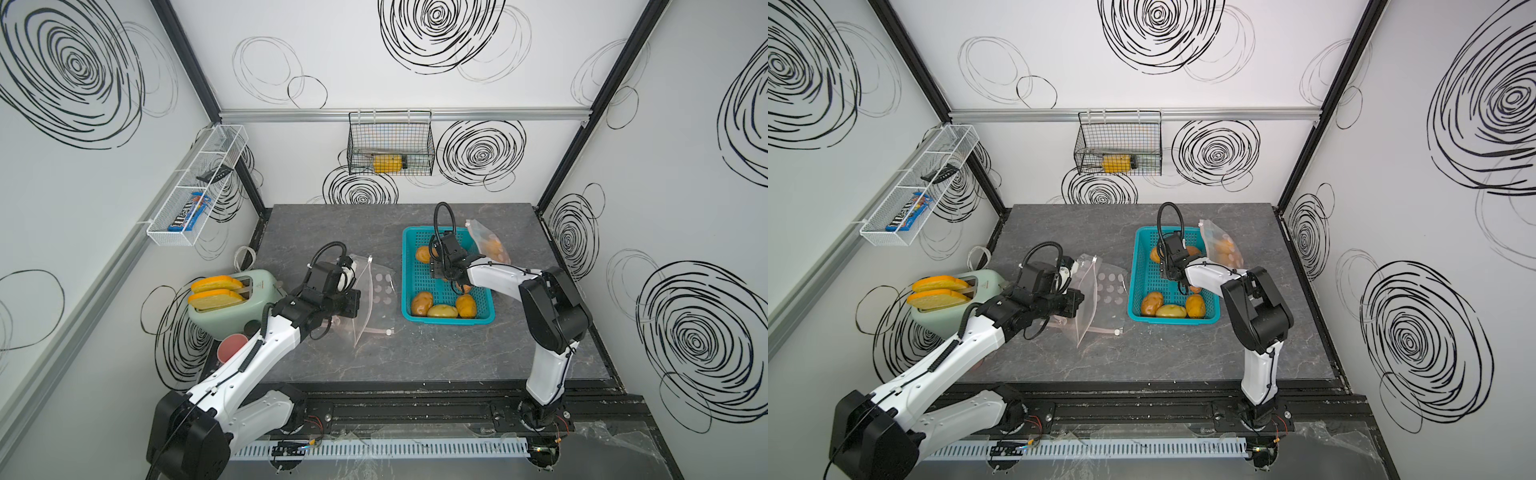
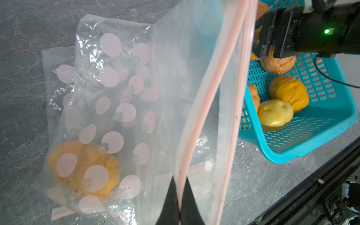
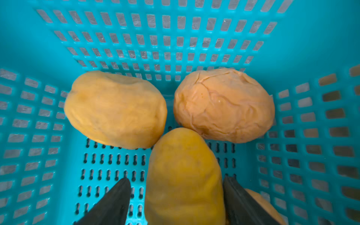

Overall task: Put the potatoes into a zipper bag and zip it
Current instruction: Pick up the potato from the basket.

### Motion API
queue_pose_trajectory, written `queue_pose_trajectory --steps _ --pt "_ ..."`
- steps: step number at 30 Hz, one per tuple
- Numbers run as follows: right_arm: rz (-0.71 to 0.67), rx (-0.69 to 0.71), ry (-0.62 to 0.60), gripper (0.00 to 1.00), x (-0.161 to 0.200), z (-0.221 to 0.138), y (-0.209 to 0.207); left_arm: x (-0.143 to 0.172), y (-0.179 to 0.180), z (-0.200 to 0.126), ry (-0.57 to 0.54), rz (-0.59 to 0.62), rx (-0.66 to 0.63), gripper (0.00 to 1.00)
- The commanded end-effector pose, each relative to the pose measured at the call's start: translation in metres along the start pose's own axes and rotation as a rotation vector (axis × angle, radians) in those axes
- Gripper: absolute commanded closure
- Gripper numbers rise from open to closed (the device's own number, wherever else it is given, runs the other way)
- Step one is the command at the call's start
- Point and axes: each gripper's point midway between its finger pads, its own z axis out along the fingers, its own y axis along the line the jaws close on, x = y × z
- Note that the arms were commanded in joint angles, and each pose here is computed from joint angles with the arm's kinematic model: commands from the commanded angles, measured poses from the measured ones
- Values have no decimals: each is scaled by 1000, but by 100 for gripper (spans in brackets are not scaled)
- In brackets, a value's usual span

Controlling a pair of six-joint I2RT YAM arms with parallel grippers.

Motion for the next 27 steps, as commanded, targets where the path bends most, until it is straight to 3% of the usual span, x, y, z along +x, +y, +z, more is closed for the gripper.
queue_pose_trajectory --steps 1,6,10,18,23,27 --pt "1 27 43 31 8 2 -6 -5 -1 -1 -33 10 -11 100" --pt "6 11 17 44 3 -6 -7 -6 -2 -2 -38 14 -12 100" --pt "21 -56 -44 48 -12 -31 -1 -6 -1 -2 -39 17 -19 100" --pt "-54 -506 -419 52 -48 -151 61 -7 -4 -1 -34 15 6 100" --pt "-146 -905 -632 53 -36 -240 100 -8 -15 -3 -38 16 84 100" --pt "-191 -1070 -702 53 -23 -284 125 -13 -19 -5 -48 -4 123 100"
